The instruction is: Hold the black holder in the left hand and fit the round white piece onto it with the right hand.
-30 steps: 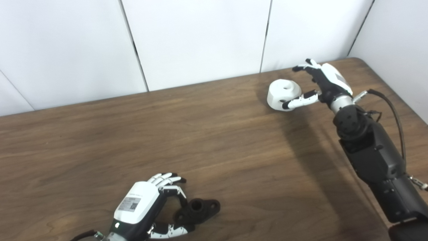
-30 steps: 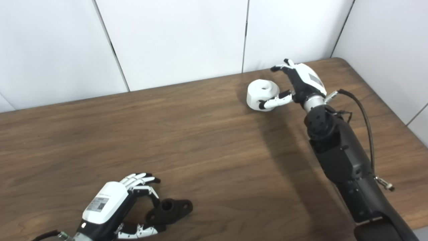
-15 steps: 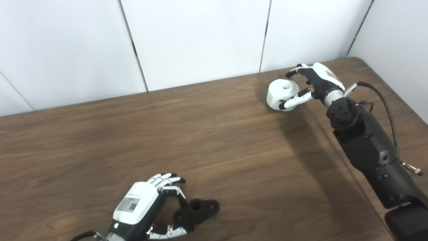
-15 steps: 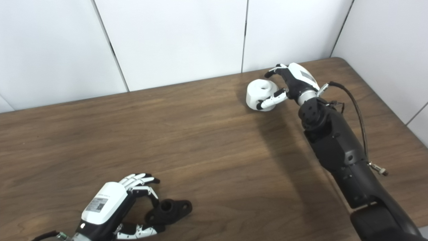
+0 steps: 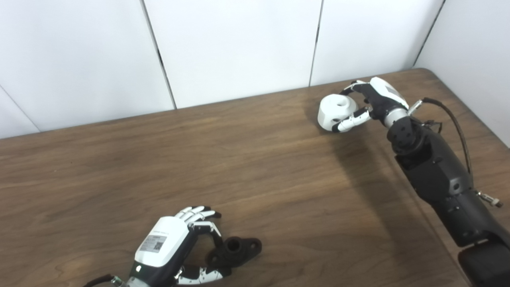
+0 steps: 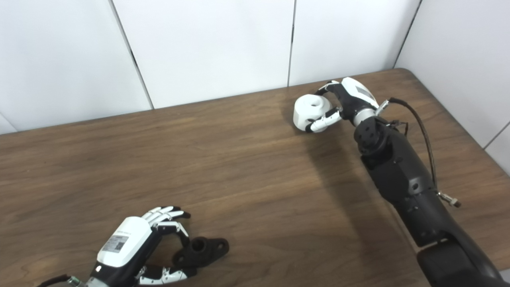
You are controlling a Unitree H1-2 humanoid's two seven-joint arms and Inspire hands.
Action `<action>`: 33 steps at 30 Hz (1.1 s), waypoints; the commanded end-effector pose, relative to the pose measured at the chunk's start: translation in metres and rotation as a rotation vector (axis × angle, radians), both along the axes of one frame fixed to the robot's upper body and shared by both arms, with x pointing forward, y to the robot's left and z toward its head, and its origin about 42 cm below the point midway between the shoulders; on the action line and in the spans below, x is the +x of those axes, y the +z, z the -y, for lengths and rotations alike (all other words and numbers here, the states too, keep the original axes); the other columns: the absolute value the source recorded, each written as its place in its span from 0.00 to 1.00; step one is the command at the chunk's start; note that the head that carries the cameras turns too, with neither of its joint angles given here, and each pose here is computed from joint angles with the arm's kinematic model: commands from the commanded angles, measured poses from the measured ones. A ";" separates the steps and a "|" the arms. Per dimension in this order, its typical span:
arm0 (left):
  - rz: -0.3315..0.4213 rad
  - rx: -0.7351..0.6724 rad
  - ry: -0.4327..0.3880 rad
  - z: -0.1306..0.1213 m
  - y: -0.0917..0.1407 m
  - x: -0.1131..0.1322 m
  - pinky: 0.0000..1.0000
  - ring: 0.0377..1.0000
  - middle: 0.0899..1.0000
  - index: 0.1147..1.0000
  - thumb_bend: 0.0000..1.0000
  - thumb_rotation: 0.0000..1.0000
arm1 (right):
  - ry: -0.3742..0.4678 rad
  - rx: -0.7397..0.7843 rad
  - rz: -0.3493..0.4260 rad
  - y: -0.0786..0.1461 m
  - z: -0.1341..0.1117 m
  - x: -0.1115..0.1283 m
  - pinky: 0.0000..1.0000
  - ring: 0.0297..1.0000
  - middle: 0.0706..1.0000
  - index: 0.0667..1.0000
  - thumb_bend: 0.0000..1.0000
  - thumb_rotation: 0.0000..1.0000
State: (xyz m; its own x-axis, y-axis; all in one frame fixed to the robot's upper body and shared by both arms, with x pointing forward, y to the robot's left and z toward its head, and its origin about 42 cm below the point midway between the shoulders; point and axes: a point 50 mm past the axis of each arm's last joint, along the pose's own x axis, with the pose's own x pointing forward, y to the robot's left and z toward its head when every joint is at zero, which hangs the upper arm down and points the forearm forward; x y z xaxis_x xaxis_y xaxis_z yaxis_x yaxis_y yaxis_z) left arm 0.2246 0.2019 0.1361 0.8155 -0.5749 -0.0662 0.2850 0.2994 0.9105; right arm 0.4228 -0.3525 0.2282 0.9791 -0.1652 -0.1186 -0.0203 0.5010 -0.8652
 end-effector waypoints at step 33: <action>-0.121 0.079 0.042 -0.009 -0.019 -0.006 0.87 0.88 0.81 0.42 0.51 0.06 | 0.068 -0.097 0.218 0.037 0.005 0.002 0.84 0.90 0.81 0.45 0.52 0.13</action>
State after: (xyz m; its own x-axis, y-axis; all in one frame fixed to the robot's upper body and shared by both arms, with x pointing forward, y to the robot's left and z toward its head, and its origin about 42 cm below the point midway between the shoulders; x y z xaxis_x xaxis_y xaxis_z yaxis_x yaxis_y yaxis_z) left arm 0.2248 0.2007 0.1361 0.8194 -0.5697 -0.0639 0.2854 0.3088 0.9073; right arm 0.4219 -0.3507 0.2331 0.9935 -0.1136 0.0005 0.0533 0.4623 -0.8851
